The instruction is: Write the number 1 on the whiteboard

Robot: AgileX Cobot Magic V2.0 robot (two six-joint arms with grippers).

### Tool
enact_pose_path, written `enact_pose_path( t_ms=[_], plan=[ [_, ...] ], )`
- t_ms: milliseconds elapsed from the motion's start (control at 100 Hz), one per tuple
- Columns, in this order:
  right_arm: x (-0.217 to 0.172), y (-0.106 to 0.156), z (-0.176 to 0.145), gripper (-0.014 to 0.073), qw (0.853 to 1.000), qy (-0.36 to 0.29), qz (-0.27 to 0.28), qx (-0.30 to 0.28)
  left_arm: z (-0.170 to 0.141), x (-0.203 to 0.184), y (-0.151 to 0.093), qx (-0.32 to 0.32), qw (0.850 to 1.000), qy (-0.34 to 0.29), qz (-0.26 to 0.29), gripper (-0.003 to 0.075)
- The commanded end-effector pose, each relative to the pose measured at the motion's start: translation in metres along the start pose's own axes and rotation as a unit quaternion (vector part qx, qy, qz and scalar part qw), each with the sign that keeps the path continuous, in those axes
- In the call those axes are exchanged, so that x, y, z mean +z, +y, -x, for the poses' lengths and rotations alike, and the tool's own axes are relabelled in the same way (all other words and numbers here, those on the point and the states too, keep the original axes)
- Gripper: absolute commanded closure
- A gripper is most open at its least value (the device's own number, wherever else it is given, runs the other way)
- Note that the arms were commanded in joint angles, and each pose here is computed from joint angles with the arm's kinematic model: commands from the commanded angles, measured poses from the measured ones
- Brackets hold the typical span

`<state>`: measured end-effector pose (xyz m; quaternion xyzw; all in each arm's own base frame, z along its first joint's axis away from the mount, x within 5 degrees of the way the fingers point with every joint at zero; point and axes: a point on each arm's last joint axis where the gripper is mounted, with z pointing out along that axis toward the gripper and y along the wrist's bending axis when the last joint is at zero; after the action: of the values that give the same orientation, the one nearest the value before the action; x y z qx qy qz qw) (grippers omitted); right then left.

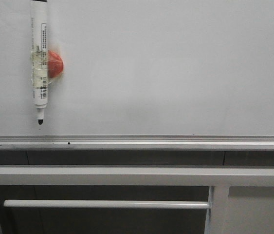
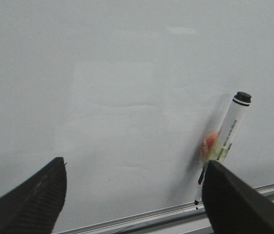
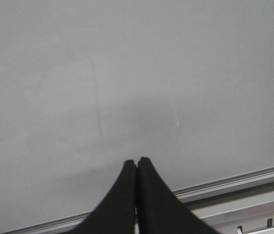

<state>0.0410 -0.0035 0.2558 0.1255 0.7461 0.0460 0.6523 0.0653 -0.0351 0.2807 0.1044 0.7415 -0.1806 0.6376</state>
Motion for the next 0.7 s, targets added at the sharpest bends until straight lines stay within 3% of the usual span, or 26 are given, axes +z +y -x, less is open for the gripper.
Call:
enact_pose_path(
  t_ms=[0, 180, 310, 360, 690],
  plan=[
    [-0.002, 0.004, 0.016, 0.0658, 0.999, -0.041, 0.01, -0.004, 0.011, 0.0, 0.002, -0.01, 1.0, -0.027, 0.009, 0.0188],
    [-0.002, 0.004, 0.016, 0.0658, 0.999, -0.041, 0.01, -0.004, -0.005, -0.001, 0.006, -0.006, 0.999, -0.013, 0.028, 0.0188],
    [-0.002, 0.004, 0.016, 0.0658, 0.999, -0.041, 0.01, -0.004, -0.006, -0.007, 0.011, -0.076, 0.995, -0.033, 0.058, 0.0187],
    [-0.002, 0.004, 0.016, 0.0658, 0.999, -0.041, 0.01, -0.004, -0.005, -0.009, 0.011, -0.07, 0.995, -0.043, 0.06, 0.0187],
    [-0.002, 0.004, 0.016, 0.0658, 0.999, -0.041, 0.01, -0.004, -0.015, -0.005, 0.008, -0.083, 0.992, -0.089, -0.02, 0.0188]
  ],
)
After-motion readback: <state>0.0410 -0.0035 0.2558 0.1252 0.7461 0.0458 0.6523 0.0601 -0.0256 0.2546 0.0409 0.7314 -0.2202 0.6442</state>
